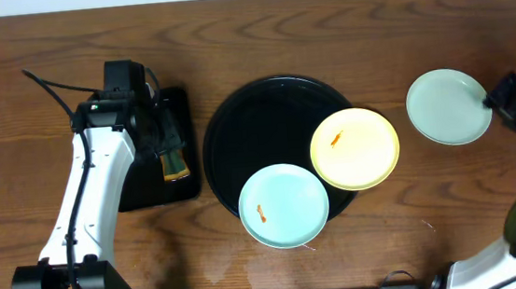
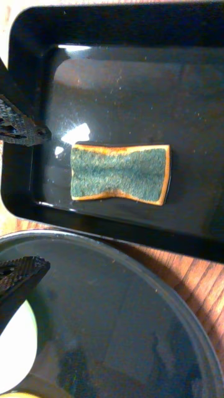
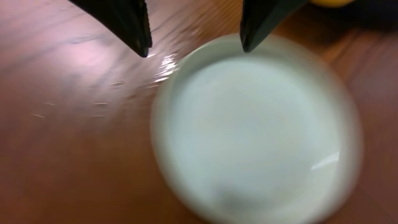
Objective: Clean dirty plates on tray and stack at the side
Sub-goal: 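Place the pale green plate on the table right of the tray, then grip the yellow plate rim with the right gripper and drag it center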
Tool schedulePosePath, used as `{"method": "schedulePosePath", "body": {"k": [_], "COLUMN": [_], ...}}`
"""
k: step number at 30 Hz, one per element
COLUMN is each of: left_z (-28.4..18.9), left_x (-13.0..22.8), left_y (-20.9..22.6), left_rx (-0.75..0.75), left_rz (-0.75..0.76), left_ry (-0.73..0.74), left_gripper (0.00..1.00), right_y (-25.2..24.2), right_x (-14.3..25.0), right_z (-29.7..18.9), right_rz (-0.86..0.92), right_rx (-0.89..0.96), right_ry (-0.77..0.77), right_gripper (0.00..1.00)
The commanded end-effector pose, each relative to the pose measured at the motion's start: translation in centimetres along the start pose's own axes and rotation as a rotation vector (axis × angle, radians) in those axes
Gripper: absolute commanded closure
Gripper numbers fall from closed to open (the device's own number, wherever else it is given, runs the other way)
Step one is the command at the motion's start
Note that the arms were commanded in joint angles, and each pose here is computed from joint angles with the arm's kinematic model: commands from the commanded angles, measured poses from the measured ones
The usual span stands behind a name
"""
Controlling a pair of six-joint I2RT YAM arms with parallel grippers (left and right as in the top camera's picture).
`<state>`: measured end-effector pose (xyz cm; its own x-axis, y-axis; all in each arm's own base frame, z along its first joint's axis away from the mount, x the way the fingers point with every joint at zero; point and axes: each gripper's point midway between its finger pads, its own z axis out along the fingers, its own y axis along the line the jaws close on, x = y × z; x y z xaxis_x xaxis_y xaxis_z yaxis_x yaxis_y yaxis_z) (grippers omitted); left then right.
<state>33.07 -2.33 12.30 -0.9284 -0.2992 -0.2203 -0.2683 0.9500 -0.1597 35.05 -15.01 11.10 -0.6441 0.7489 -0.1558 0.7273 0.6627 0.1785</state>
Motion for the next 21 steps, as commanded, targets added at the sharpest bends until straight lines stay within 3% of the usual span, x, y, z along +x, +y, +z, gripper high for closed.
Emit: {"method": "schedulePosePath", "body": {"k": [1, 5, 11, 16, 21], "left_z": [-0.5, -0.5, 0.3, 2.0, 2.6], "left_x": [-0.1, 0.1, 0.3, 1.0, 0.9], "left_y": [-0.6, 0.5, 3.6, 4.0, 4.0], "left_rx": [0.040, -0.024, -0.186, -0.199, -0.202], "left_rz": [-0.001, -0.007, -0.108, -0.108, -0.107], "left_ry": [0.002, 0.003, -0.024, 0.012, 0.019], "left_gripper": [0.41, 0.41, 0.41, 0.41, 0.41], "right_y": [7.3, 12.5, 15.4, 11.4, 8.0], "right_x": [3.2, 8.1, 13.4, 15.0, 17.4], "right_z": [-3.2, -3.4, -2.8, -0.9, 2.3], "right_rz": [-0.286, -0.526, -0.688, -0.624, -0.525], "right_rx": [-0.222, -0.305, -0.269, 0.044, 0.147], "right_ry": [0.004, 0.066, 0.131, 0.143, 0.210], "right_gripper": [0.52, 0.52, 0.53, 0.47, 0.45]}}
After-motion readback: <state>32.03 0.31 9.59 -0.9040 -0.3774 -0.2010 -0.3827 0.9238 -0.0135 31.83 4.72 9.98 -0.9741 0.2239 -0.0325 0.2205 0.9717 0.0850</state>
